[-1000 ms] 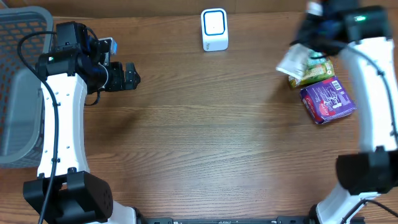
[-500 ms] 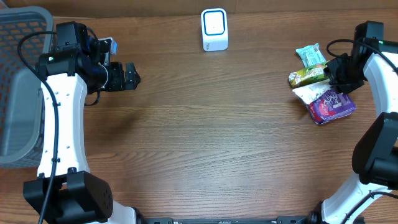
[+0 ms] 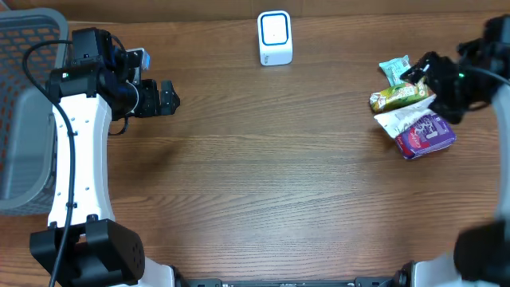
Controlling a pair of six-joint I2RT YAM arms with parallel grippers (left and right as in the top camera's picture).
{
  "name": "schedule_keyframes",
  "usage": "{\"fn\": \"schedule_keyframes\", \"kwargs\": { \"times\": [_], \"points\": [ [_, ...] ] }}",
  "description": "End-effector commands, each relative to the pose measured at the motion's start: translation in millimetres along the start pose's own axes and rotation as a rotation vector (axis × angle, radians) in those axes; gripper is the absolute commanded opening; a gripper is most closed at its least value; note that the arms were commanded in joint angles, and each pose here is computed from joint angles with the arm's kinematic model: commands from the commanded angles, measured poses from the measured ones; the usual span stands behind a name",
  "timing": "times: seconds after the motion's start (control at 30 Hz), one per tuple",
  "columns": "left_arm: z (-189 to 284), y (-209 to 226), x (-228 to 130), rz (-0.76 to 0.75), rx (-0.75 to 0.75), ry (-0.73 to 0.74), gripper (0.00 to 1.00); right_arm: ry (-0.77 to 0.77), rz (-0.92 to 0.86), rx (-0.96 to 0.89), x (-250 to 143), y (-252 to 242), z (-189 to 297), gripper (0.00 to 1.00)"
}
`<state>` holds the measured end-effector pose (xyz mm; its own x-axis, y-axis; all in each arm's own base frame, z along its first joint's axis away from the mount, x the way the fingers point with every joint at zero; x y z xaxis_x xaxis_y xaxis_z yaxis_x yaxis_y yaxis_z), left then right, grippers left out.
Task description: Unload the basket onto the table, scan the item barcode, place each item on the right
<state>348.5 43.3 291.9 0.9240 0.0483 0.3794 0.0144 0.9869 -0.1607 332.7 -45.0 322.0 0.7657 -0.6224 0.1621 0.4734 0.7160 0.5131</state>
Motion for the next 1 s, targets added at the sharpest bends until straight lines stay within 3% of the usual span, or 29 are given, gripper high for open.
{"fn": "schedule_keyframes", "kwargs": {
  "times": [0.0, 0.3, 0.4, 0.53, 0.67, 0.97],
  "points": [
    [11.4, -2.7, -1.6, 0.007, -0.005, -0.031, 0.99, -0.124, 0.148, 0.092, -35.5, 18.8, 68.2, 0.98],
    [11.4, -2.7, -1.6, 0.007, -0.005, -0.031, 1.0, -0.202, 0.19, 0.136, -134.2, 7.3, 151.5, 1.0],
    [11.4, -2.7, -1.6, 0.007, -0.005, -0.031, 1.0, -0.24, 0.21, 0.156, -151.0, 4.4, 164.7, 1.0],
    [11.4, -2.7, -1.6, 0.008, -0.005, -0.031, 0.99, -0.329, 0.259, 0.057, -160.6, -6.0, 174.7, 1.0],
    [11.4, -2.7, -1.6, 0.007, -0.005, -0.031, 1.0, -0.309, 0.244, -0.005, -166.5, -13.8, 173.8, 1.0],
    [11.4, -2.7, -1.6, 0.007, -0.005, -0.031, 1.0, -0.417, 0.422, 0.057, -156.6, -4.6, 166.8, 1.0]
  ]
}}
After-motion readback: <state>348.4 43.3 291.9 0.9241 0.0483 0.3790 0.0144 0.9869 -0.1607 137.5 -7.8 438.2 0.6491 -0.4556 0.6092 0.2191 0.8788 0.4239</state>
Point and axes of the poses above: each gripper's point midway between its finger pads, its own z axis back along the fingers, its own y axis along the line the jaws close on, x = y × z, the point moved 10 cm from there along z, back along the fingers, and after that the axes turned 3 degrees about -z, right-handed, at the moved point
